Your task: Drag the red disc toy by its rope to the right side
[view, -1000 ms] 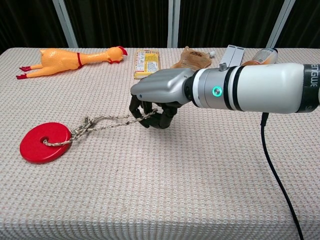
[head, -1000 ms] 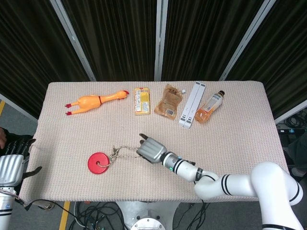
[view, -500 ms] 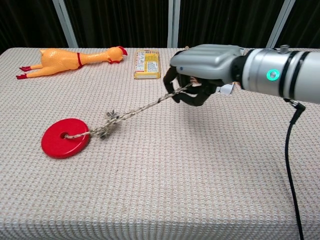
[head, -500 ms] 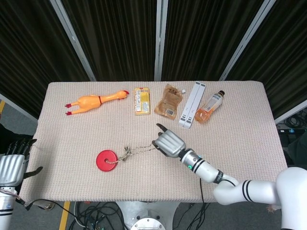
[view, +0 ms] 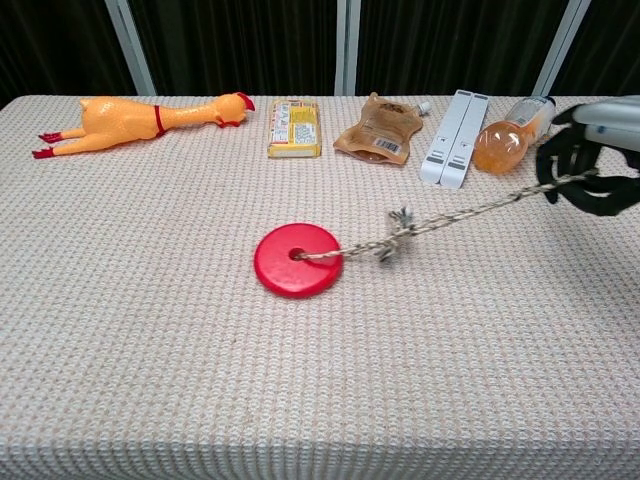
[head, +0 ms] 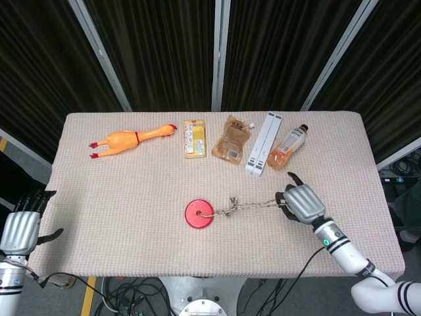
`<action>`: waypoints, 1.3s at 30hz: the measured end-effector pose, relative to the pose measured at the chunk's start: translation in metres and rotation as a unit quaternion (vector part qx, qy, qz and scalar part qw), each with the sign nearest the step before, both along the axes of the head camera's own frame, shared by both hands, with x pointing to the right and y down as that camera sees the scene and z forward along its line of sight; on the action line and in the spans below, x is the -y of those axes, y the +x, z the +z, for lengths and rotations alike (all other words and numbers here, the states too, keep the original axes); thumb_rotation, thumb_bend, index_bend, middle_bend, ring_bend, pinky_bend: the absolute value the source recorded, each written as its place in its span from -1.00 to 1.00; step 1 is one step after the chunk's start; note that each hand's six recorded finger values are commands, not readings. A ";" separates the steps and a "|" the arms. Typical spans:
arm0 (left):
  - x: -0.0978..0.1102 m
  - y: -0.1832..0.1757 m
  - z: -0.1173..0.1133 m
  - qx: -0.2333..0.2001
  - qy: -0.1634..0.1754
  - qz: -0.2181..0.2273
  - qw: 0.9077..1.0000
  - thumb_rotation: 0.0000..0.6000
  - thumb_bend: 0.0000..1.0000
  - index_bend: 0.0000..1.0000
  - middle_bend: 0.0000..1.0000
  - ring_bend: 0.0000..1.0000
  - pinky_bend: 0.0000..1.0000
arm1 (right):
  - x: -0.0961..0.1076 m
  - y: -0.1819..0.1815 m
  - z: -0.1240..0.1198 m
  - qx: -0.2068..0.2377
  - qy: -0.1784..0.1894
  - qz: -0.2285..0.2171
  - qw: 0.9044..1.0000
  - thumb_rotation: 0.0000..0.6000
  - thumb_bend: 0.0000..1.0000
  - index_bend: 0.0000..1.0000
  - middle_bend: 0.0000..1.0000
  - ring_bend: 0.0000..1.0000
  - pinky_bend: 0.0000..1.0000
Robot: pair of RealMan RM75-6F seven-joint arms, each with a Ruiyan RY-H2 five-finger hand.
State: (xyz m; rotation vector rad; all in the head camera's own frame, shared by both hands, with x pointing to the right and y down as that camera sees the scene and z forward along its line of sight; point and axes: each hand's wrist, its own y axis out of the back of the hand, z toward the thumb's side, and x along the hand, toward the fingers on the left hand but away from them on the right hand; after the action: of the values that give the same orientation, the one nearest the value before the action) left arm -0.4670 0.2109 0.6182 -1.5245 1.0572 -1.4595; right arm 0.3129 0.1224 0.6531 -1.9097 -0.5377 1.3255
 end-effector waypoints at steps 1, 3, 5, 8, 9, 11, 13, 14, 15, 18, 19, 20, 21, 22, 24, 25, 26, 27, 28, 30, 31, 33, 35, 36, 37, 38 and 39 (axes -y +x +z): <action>0.000 0.001 0.000 0.000 -0.001 0.001 1.000 1.00 -0.96 -0.66 -0.66 -0.81 -0.71 | -0.002 0.012 -0.001 -0.004 -0.002 0.014 1.000 1.00 0.07 1.00 0.88 -0.22 -1.00; 0.000 0.002 0.001 0.000 -0.002 0.003 1.000 1.00 -0.96 -0.66 -0.65 -0.81 -0.71 | -0.008 0.042 -0.003 -0.013 -0.004 0.050 0.999 1.00 0.07 1.00 0.88 -0.22 -1.00; 0.000 0.004 0.001 0.001 -0.002 0.006 1.000 1.00 -0.96 -0.66 -0.65 -0.81 -0.71 | -0.012 0.073 -0.006 -0.026 0.000 0.085 0.996 1.00 0.07 1.00 0.88 -0.22 -1.00; 0.002 0.007 0.001 0.000 -0.002 0.009 1.000 1.00 -0.96 -0.66 -0.65 -0.81 -0.71 | -0.018 0.117 -0.014 -0.044 0.014 0.134 0.990 1.00 0.07 1.00 0.88 -0.22 -1.00; 0.002 0.008 0.001 0.000 -0.002 0.010 1.000 1.00 -0.96 -0.66 -0.65 -0.81 -0.71 | -0.019 0.128 -0.017 -0.047 0.019 0.148 0.988 1.00 0.07 1.00 0.88 -0.22 -1.00; 0.002 0.010 0.001 0.002 -0.003 0.011 1.000 1.00 -0.96 -0.66 -0.65 -0.81 -0.71 | -0.021 0.154 -0.024 -0.052 0.034 0.185 0.981 1.00 0.07 1.00 0.88 -0.22 -1.00; 0.002 0.011 0.001 0.003 -0.004 0.012 1.000 1.00 -0.96 -0.66 -0.66 -0.81 -0.71 | -0.022 0.175 -0.032 -0.054 0.050 0.216 0.974 1.00 0.07 1.00 0.88 -0.22 -1.00; 0.002 0.012 0.001 0.003 -0.005 0.013 1.000 1.00 -0.96 -0.66 -0.66 -0.81 -0.71 | -0.022 0.189 -0.038 -0.055 0.062 0.236 0.968 1.00 0.07 1.00 0.88 -0.22 -1.00; 0.002 0.013 0.002 0.003 -0.006 0.013 1.000 1.00 -0.96 -0.66 -0.65 -0.81 -0.71 | -0.022 0.198 -0.042 -0.056 0.072 0.251 0.964 1.00 0.07 1.00 0.88 -0.22 -1.00; 0.002 0.015 0.002 0.002 -0.007 0.014 1.000 1.00 -0.96 -0.66 -0.65 -0.81 -0.71 | -0.019 0.224 -0.056 -0.059 0.104 0.290 0.949 1.00 0.07 1.00 0.88 -0.21 -1.00; 0.002 0.015 0.002 0.002 -0.007 0.014 1.000 1.00 -0.96 -0.66 -0.65 -0.81 -0.71 | -0.019 0.231 -0.059 -0.060 0.111 0.300 0.945 1.00 0.07 1.00 0.88 -0.21 -1.00; 0.002 0.015 0.003 0.002 -0.007 0.015 1.000 1.00 -0.96 -0.66 -0.66 -0.81 -0.71 | -0.018 0.237 -0.062 -0.060 0.118 0.311 0.941 1.00 0.07 1.00 0.88 -0.21 -1.00; 0.002 0.016 0.003 0.002 -0.008 0.015 1.000 1.00 -0.96 -0.66 -0.65 -0.81 -0.71 | -0.018 0.240 -0.064 -0.060 0.121 0.316 0.939 1.00 0.07 1.00 0.88 -0.21 -1.00; 0.002 0.016 0.003 0.002 -0.008 0.015 1.000 1.00 -0.96 -0.66 -0.65 -0.81 -0.71 | -0.018 0.242 -0.064 -0.060 0.122 0.318 0.938 1.00 0.07 1.00 0.88 -0.21 -1.00; 0.002 0.016 0.003 0.002 -0.008 0.015 1.000 1.00 -0.96 -0.66 -0.65 -0.81 -0.71 | -0.018 0.239 -0.063 -0.058 0.119 0.314 0.940 1.00 0.07 1.00 0.88 -0.21 -1.00; 0.002 0.016 0.003 0.002 -0.009 0.015 1.000 1.00 -0.96 -0.66 -0.65 -0.81 -0.71 | -0.018 0.236 -0.061 -0.057 0.117 0.309 0.942 1.00 0.07 1.00 0.88 -0.21 -1.00; 0.002 0.016 0.003 0.002 -0.009 0.015 1.000 1.00 -0.96 -0.66 -0.65 -0.81 -0.71 | -0.018 0.230 -0.059 -0.053 0.114 0.301 0.945 1.00 0.07 1.00 0.88 -0.21 -1.00; 0.002 0.016 0.004 0.002 -0.009 0.015 1.000 1.00 -0.96 -0.66 -0.65 -0.81 -0.71 | -0.017 0.223 -0.057 -0.049 0.111 0.293 0.948 1.00 0.07 1.00 0.88 -0.21 -1.00; 0.001 0.016 0.004 0.002 -0.010 0.014 1.000 1.00 -0.96 -0.66 -0.65 -0.81 -0.71 | -0.017 0.216 -0.054 -0.045 0.108 0.284 0.952 1.00 0.07 1.00 0.88 -0.21 -1.00; 0.001 0.015 0.004 0.003 -0.011 0.014 1.000 1.00 -0.96 -0.66 -0.66 -0.81 -0.71 | -0.014 0.193 -0.049 -0.029 0.102 0.259 0.960 1.00 0.07 1.00 0.88 -0.22 -1.00; 0.001 0.015 0.004 0.003 -0.011 0.013 1.000 1.00 -0.96 -0.66 -0.66 -0.81 -0.71 | -0.012 0.181 -0.047 -0.020 0.101 0.249 0.963 1.00 0.07 1.00 0.88 -0.22 -1.00; 0.001 0.014 0.004 0.003 -0.010 0.012 1.000 1.00 -0.96 -0.66 -0.65 -0.81 -0.71 | -0.006 0.152 -0.044 0.008 0.100 0.225 0.969 1.00 0.07 1.00 0.88 -0.22 -1.00; 0.001 0.013 0.004 0.003 -0.009 0.011 1.000 1.00 -0.96 -0.66 -0.65 -0.81 -0.71 | 0.004 0.114 -0.045 0.045 0.106 0.196 0.974 1.00 0.07 1.00 0.88 -0.21 -1.00; 0.001 0.013 0.004 0.003 -0.009 0.010 1.000 1.00 -0.96 -0.66 -0.65 -0.81 -0.71 | 0.006 0.104 -0.046 0.055 0.108 0.188 0.975 1.00 0.07 1.00 0.88 -0.21 -1.00; 0.001 0.012 0.004 0.003 -0.010 0.010 1.000 1.00 -0.96 -0.66 -0.65 -0.81 -0.71 | 0.009 0.088 -0.047 0.070 0.113 0.177 0.975 1.00 0.07 1.00 0.88 -0.21 -1.00; 0.001 0.012 0.004 0.003 -0.010 0.009 1.000 1.00 -0.96 -0.66 -0.65 -0.81 -0.71 | 0.013 0.069 -0.049 0.088 0.119 0.162 0.976 1.00 0.07 1.00 0.88 -0.21 -1.00; 0.000 0.012 0.004 0.003 -0.010 0.009 1.000 1.00 -0.96 -0.66 -0.65 -0.81 -0.71 | 0.015 0.056 -0.050 0.100 0.123 0.152 0.976 1.00 0.07 1.00 0.88 -0.21 -1.00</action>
State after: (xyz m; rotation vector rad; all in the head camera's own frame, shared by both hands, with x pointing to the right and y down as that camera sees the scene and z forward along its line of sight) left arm -0.4552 0.2106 0.6221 -1.5384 1.0266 -1.4653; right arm 0.3688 0.1078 0.6032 -1.8128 -1.0812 1.1897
